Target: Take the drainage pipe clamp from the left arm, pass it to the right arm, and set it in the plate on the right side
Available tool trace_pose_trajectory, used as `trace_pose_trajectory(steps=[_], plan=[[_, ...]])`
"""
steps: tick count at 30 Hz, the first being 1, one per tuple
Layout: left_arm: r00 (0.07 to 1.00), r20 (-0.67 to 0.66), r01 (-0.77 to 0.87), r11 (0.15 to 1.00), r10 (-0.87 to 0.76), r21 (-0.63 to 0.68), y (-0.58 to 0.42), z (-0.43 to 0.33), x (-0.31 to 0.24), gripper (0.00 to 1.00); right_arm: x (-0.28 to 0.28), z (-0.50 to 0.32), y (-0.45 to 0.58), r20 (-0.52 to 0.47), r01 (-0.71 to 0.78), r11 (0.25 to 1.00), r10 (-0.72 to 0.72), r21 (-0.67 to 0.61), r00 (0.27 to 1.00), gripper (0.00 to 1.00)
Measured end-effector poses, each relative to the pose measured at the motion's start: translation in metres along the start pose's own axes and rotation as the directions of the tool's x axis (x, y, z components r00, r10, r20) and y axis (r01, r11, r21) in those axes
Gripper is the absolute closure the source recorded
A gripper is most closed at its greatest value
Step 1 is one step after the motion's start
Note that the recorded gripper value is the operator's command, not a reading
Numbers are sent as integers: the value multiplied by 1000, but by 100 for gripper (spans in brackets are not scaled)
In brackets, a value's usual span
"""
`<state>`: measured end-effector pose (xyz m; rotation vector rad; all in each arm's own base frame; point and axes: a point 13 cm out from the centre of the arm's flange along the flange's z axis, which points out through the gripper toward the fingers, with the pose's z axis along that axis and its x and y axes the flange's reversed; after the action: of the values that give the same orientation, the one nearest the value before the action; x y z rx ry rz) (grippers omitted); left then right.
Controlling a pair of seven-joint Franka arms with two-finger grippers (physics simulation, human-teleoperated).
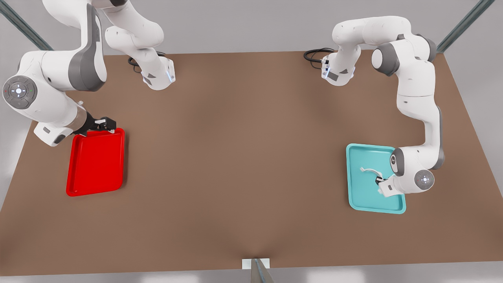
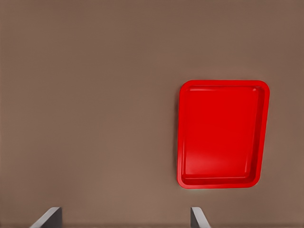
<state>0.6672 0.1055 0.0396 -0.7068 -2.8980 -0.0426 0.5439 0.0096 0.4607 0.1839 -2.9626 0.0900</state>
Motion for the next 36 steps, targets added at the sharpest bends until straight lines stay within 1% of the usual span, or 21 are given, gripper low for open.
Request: trace_pose_trajectory(steps=[1, 2, 20, 24, 27, 29, 30, 32, 36], plan=[[1000, 0, -1, 1000, 1, 0, 0, 0, 0, 71, 0, 0, 0, 0, 0, 1000, 0, 0, 1000, 0], [1000, 0, -1, 1000, 1, 1, 0, 0, 0, 79, 0, 0, 0, 0, 0, 1000, 0, 0, 1000, 0], [1000, -2, 15, 1000, -15, -5, 1, 1, 0, 79, 1, 0, 1, -1, 3, 1000, -3, -3, 1000, 0], [1000, 10, 19, 1000, -19, -14, 3, -16, -1, 79, 2, 0, 0, -3, 4, 1000, -4, -4, 1000, 0], [1000, 22, 13, 1000, -13, -28, -11, -50, -11, 79, -1, -1, 0, -2, 4, 1000, -4, -3, 1000, 0], [1000, 31, 1, 999, 0, -42, -32, -81, -20, 79, -17, 7, 2, -8, 12, 1000, -12, 2, 1000, 0], [1000, 31, -4, 999, 6, -46, -44, -92, -23, 79, -29, 16, 15, -20, 42, 999, -42, 4, 999, 0], [999, 30, -18, 999, 20, -51, -72, -111, -34, 79, -47, 42, 77, -61, 168, 986, -167, 12, 984, 0], [998, 35, -59, 997, 61, -52, -175, -136, -77, 79, -64, 105, 191, -121, 388, 922, -384, 7, 915, 0]])
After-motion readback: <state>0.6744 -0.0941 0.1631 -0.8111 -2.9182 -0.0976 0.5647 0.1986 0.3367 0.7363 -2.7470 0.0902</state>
